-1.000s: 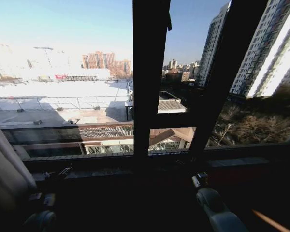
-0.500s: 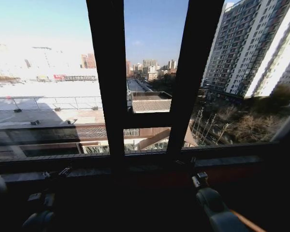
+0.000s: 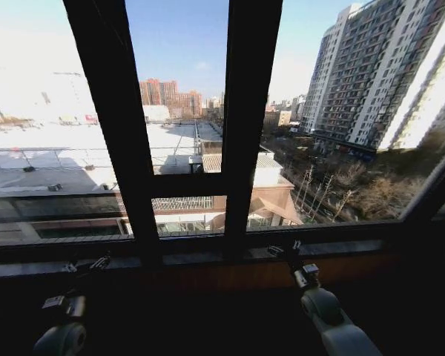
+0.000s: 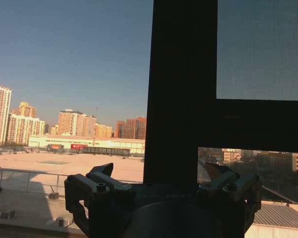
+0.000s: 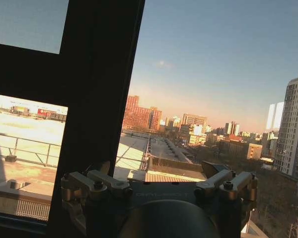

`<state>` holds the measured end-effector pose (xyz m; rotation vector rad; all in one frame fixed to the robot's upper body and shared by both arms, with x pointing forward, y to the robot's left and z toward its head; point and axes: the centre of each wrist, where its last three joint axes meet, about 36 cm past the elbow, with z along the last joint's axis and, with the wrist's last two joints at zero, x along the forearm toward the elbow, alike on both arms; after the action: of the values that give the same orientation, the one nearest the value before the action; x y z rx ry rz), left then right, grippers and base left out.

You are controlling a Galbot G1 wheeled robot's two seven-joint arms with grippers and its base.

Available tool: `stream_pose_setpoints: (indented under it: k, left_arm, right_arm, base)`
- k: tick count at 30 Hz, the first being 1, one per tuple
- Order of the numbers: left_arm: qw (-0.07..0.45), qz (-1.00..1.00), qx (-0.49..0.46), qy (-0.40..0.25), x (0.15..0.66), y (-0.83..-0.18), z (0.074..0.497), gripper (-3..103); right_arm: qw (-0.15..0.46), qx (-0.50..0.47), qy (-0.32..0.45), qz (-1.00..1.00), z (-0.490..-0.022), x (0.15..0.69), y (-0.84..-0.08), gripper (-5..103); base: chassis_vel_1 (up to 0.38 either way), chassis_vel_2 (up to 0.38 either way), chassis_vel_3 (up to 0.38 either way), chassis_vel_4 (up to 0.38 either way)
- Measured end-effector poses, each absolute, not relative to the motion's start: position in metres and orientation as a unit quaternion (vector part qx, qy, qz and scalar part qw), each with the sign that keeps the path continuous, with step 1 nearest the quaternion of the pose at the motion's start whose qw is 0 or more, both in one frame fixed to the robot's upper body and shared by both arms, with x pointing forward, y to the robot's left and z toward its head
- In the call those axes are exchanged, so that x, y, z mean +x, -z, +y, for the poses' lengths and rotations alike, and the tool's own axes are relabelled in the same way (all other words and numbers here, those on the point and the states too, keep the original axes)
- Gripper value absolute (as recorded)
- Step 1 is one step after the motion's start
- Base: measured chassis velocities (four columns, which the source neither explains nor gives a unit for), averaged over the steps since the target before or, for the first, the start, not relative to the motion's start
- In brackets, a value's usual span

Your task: Open the curtains by pulling them apart, changing their state from closed to fully open.

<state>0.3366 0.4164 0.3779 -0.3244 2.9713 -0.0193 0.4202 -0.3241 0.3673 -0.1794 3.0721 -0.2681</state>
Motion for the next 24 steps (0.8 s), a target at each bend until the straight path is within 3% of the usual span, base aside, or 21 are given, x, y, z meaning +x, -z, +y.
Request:
stream_pose_setpoints:
  k: [11, 24]
  left_arm:
    - [0.076, 0.991, -0.108, 0.006, 0.3366, -0.3778, 0.4163, 100]
    - [0.076, 0.991, -0.108, 0.006, 0.3366, -0.378, 0.4166, 100]
  right_arm:
    - [0.026, -0.058, 0.087, 0.994, -0.3242, 0.4202, -0.3674, 100]
    - [0.026, -0.058, 0.087, 0.994, -0.3239, 0.4202, -0.3673, 100]
  base:
    - [-0.201, -0.229, 0.223, 0.208]
    - [0.05, -0.014, -0.064, 0.004]
